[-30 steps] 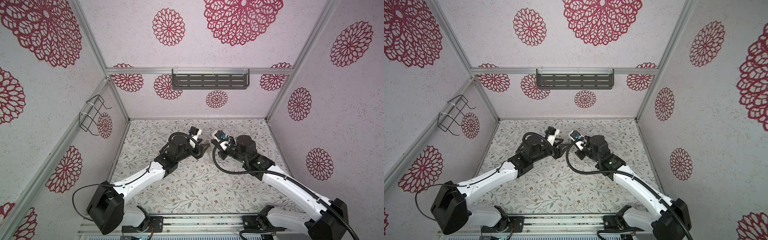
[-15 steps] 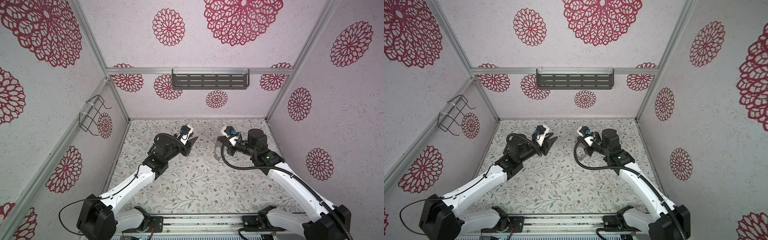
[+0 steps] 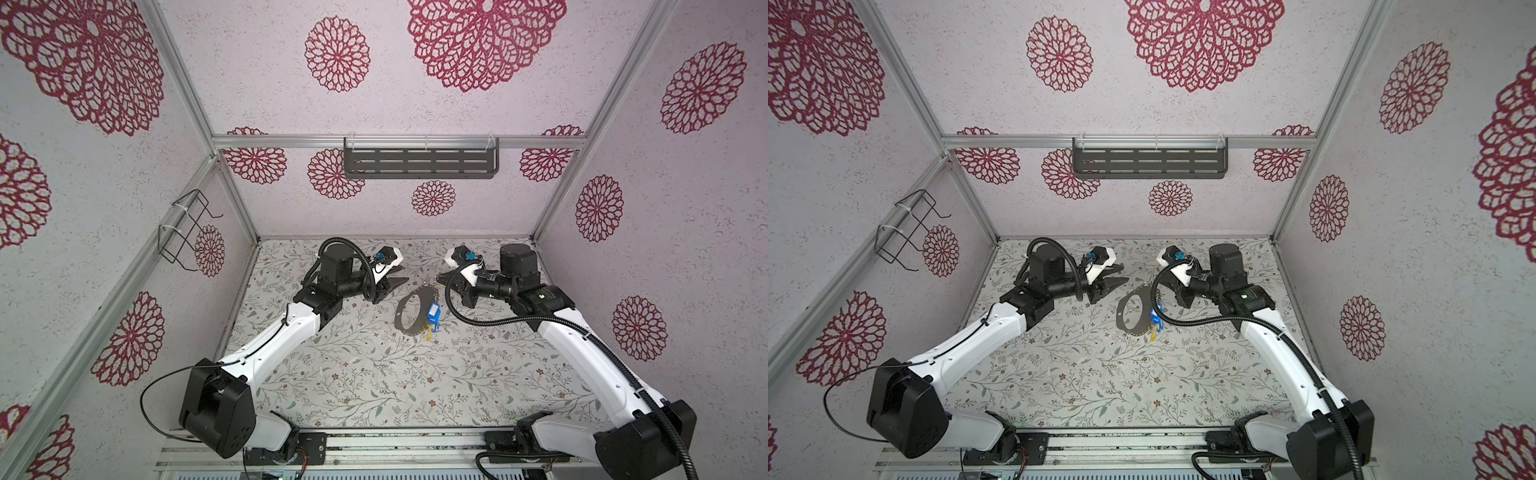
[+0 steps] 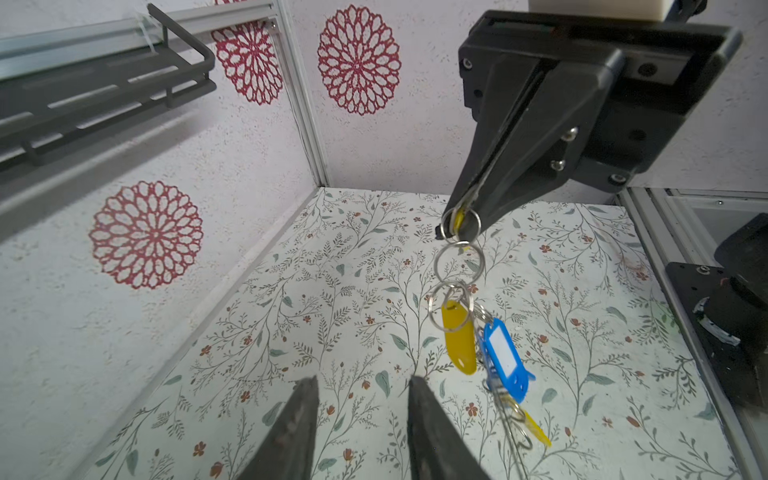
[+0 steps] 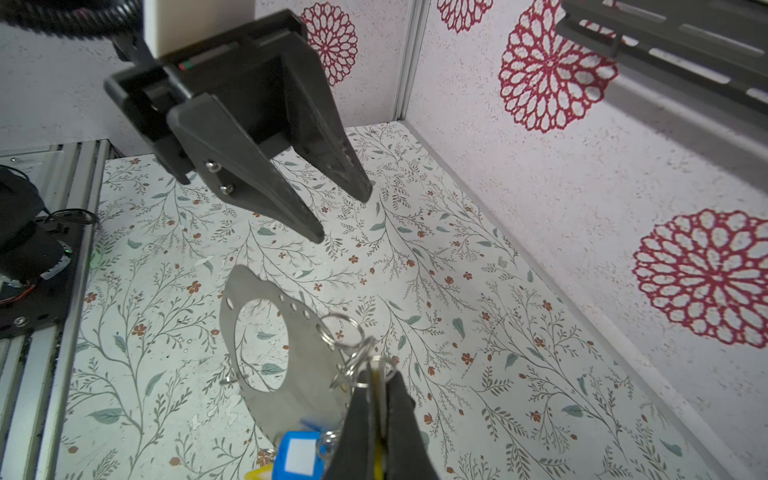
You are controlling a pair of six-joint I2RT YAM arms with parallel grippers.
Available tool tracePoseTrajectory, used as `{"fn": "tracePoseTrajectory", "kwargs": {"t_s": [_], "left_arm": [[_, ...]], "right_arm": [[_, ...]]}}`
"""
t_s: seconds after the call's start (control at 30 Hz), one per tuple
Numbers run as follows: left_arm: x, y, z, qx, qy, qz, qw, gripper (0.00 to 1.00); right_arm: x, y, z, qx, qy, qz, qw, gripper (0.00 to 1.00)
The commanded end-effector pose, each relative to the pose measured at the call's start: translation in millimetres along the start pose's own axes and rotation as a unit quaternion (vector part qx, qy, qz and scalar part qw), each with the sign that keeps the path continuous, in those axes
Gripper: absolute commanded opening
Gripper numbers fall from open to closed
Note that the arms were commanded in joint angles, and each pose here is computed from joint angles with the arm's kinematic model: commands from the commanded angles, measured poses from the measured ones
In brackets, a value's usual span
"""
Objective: Remove the keys from the keyring
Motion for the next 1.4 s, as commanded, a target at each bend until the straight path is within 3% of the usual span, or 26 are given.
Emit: {"fn": "tracePoseTrajectory", "kwargs": {"t_s": [0.0, 0.4, 0.77, 1.37], "left_arm": [[1.5, -0.3, 5.7, 0.008, -0.01, 0.017, 1.0, 0.36], [-15.5, 9.4, 23.5, -0.002, -0.061, 0.008, 0.998, 0.4], [-31.5, 13.7, 41.2, 0.004, -0.11, -0.012, 0.994, 0.3], [-44.7, 15.8, 49.1, 0.023, -0.139, -0.024, 0.99, 0.26]], "right_arm": [[0.5, 16.5, -8.0, -0.03, 0.011, -0.017, 0.999, 0.0], [1.7, 20.1, -10.3, -0.039, 0.011, -0.017, 0.999, 0.0], [4.2, 23.4, -12.0, -0.05, 0.014, -0.014, 0.999, 0.0], [2.1, 21.7, -13.8, -0.043, 0.001, -0.021, 0.999, 0.0]]}}
Point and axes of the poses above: each gripper's point midway between its finger pads, its own z axis out along the fingers, its own x axis along the line the jaws close on, y = z × x, the point moved 4 cm from there along -z, back along the fingers, and after that the axes turned 12 degrees about -z, right-handed, at the moved point
